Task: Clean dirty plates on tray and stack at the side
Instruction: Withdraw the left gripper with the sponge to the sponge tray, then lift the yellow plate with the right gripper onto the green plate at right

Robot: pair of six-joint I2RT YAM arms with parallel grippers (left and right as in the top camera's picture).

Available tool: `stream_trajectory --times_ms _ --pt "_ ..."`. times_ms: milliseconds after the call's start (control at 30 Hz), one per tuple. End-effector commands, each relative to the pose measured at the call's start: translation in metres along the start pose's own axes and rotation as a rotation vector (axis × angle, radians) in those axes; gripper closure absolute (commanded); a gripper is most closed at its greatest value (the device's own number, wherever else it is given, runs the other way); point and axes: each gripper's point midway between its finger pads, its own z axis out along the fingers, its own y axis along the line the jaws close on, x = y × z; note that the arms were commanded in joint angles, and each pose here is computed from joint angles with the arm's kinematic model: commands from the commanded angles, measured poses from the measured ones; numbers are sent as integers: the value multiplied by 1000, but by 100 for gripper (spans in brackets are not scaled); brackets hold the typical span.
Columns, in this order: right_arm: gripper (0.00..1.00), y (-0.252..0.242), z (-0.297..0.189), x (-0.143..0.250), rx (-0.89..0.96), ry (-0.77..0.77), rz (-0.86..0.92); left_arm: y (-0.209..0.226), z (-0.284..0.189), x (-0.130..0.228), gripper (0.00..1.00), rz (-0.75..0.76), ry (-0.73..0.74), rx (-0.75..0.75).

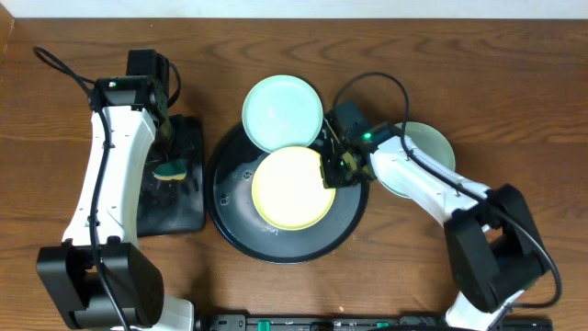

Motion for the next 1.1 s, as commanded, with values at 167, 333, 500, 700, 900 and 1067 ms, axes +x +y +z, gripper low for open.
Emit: stream_trajectory --times_ms 167,333,500,700,900,1067 --pt "99 10 -80 -36 247 -243 -265 3 -10 -8 93 10 -40 -4" --pt "99 8 -108 -41 409 -335 -315 3 -9 -8 93 10 -39 -4" --pt "99 10 -136 -44 563 -445 -356 3 -8 -7 93 10 -36 -5" --pt "99 17 -179 -45 755 -604 -386 3 -8 -7 92 10 -36 -6" --pt "99 33 -214 -39 886 -735 -427 3 -8 -8 92 10 -39 -5" --pt "99 40 -240 -35 1006 -839 -416 3 -8 -8 92 10 -40 -5"
